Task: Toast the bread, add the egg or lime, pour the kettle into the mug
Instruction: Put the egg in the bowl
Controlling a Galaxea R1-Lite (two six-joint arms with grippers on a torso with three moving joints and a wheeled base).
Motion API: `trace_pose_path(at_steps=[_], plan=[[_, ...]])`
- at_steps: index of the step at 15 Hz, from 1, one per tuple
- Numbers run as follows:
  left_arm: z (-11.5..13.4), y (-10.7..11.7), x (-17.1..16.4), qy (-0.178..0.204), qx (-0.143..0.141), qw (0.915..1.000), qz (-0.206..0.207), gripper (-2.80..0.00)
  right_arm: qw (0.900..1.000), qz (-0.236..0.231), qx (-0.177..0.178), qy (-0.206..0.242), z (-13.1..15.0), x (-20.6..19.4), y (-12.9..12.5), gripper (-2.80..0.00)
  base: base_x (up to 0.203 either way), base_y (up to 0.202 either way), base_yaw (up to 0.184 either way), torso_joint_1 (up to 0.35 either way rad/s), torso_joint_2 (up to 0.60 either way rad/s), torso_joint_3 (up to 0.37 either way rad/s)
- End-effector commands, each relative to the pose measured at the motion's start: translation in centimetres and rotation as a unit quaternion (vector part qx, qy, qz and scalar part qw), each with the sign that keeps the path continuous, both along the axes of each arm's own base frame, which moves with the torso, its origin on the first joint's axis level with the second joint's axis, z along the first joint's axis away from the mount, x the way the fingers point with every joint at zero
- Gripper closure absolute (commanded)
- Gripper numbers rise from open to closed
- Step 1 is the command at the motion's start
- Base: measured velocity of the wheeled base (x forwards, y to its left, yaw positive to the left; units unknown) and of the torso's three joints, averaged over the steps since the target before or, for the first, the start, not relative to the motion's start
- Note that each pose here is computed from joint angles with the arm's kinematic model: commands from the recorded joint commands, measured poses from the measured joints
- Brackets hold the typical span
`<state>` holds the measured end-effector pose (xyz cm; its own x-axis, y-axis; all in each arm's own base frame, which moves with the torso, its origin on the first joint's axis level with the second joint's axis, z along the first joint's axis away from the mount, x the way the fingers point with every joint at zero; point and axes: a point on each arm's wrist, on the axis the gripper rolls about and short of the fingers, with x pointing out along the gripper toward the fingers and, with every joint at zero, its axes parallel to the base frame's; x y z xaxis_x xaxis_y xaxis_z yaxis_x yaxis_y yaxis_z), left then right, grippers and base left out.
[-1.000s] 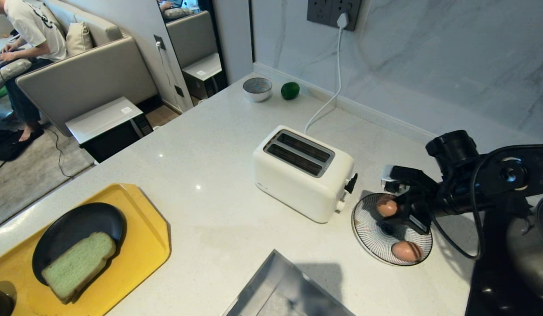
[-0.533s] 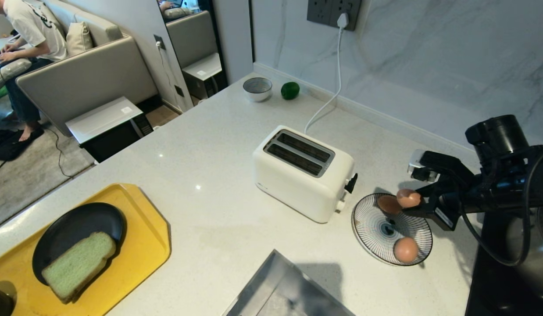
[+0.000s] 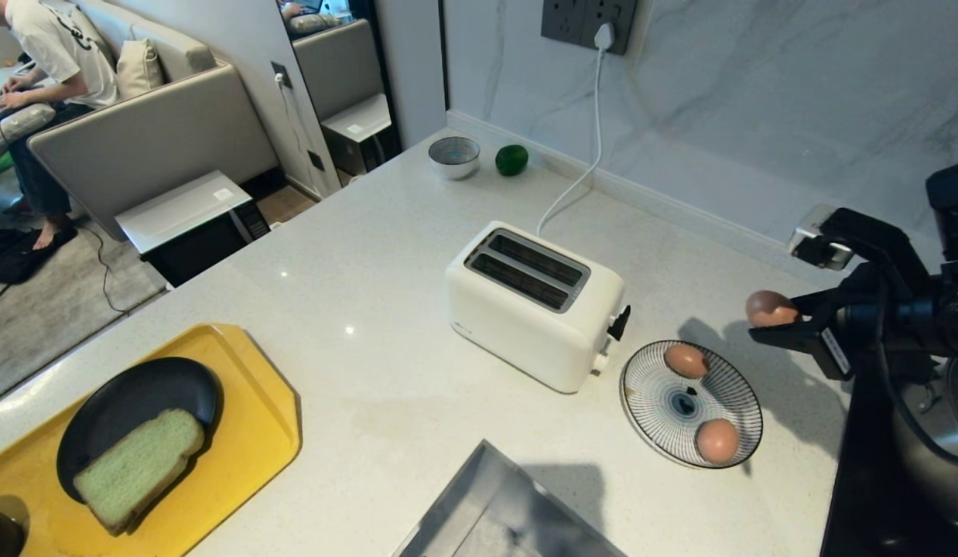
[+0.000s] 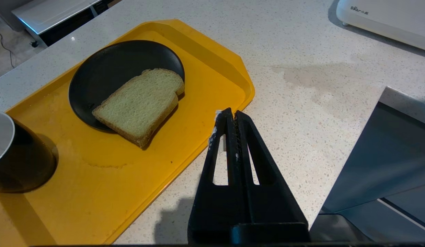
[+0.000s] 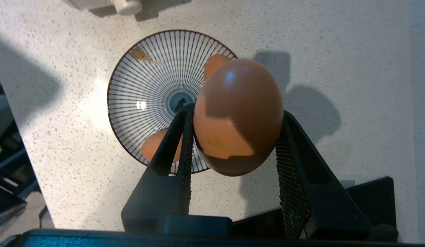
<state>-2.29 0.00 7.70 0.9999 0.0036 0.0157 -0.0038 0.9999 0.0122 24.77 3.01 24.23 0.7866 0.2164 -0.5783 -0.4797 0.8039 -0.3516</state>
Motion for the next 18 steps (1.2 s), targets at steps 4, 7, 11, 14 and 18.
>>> trace_pose_path(at_steps=[4,7,11,14,18], plan=[[0.0,0.0,0.0,0.000,0.000,1.0000,0.000,0.00,0.997,-0.014,0.014,-0.073,3.1,-5.6,-0.5,0.00,0.000,0.000,0.000,0.000,0.00,0.000],[0.0,0.0,0.0,0.000,-0.001,1.0000,0.000,0.00,0.995,-0.033,0.008,-0.096,3.5,-7.8,-0.8,0.00,0.000,0.000,0.000,0.000,0.00,0.000],[0.0,0.0,0.0,0.000,0.000,1.0000,0.001,0.00,0.992,-0.059,0.005,-0.109,3.6,-9.3,-1.1,0.00,0.000,0.000,0.000,0.000,0.00,0.000],[0.0,0.0,0.0,0.000,0.000,1.0000,0.000,0.00,0.990,-0.069,0.013,-0.119,3.9,-9.9,-1.2,0.00,0.000,0.000,0.000,0.000,0.00,0.000],[0.0,0.0,0.0,0.000,0.000,1.0000,0.001,0.00,0.985,-0.108,0.028,-0.130,4.5,-10.2,-1.3,0.00,0.000,0.000,0.000,0.000,0.00,0.000]])
